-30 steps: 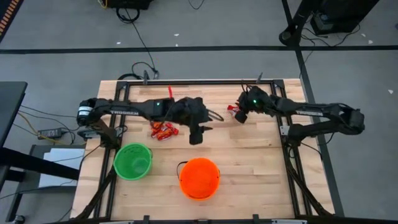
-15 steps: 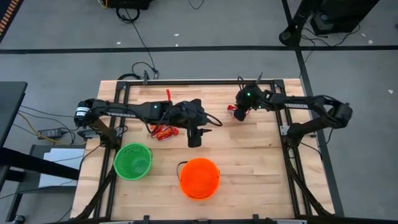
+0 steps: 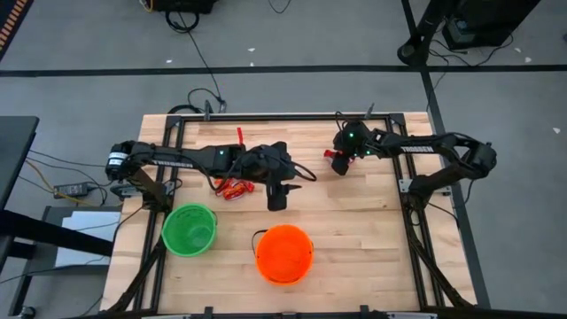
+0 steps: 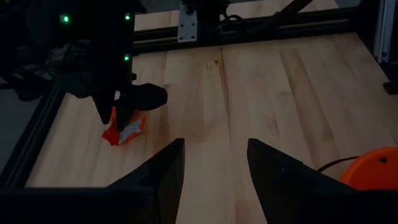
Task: Sort candy by brand, put in halloween buckets
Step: Put the red chocolate into the green bucket
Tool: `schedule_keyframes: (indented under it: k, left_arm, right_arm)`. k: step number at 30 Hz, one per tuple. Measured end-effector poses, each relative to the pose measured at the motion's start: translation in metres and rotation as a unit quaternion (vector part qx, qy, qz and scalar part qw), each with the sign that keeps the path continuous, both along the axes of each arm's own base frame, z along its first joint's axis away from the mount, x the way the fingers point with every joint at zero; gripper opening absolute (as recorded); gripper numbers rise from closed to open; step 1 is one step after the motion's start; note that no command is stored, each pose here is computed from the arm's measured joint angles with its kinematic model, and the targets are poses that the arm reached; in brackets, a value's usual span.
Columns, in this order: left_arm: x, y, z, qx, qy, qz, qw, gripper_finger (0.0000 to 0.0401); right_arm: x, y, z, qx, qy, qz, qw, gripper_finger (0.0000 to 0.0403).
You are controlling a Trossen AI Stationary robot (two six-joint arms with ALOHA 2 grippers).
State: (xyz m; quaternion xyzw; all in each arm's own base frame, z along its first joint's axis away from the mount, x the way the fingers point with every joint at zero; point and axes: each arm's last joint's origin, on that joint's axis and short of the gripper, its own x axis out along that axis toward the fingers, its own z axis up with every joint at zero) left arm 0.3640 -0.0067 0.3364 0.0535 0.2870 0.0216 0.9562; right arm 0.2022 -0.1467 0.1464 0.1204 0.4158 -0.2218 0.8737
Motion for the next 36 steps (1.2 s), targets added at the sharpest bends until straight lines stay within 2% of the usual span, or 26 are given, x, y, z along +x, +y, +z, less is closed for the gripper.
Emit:
schedule_keyframes:
  k: [3,6,9,14,16,25,28,36]
  left_arm:
    - [0.000,0.000,0.000,0.000,0.003,0.000,1.000,0.0182]
    - [-0.001,0.000,-0.001,0.000,0.007,0.000,1.000,0.0182]
    - [-0.001,0.000,-0.001,0.000,0.005,0.000,1.000,0.0182]
    - [-0.001,0.000,-0.001,0.000,0.005,0.001,1.000,0.0182]
    - [-0.001,0.000,-0.001,0.000,0.005,0.001,1.000,0.0182]
    - [-0.001,0.000,-0.001,0.000,0.006,0.001,1.000,0.0182]
    - [-0.001,0.000,-0.001,0.000,0.006,0.001,1.000,0.0182]
    - [-0.001,0.000,-0.001,0.000,0.006,0.001,1.000,0.0182]
  right_arm:
    - [0.003,-0.002,-0.005,-0.002,0.001,-0.001,1.000,0.0182]
    - [0.004,-0.003,-0.005,-0.007,-0.004,0.000,1.000,0.0159]
    - [0.004,-0.003,-0.002,-0.013,-0.010,0.004,1.000,0.0117]
    - [0.002,-0.001,0.006,-0.020,-0.024,0.017,0.999,0.0019]
    - [0.002,-0.001,0.007,-0.019,-0.026,0.022,0.999,0.0012]
    - [0.001,0.001,0.005,-0.011,-0.015,0.025,1.000,0.0027]
    - [0.001,0.001,0.005,-0.020,-0.011,0.037,0.999,0.0060]
    - [0.000,0.001,0.004,-0.012,-0.007,0.025,1.000,0.0189]
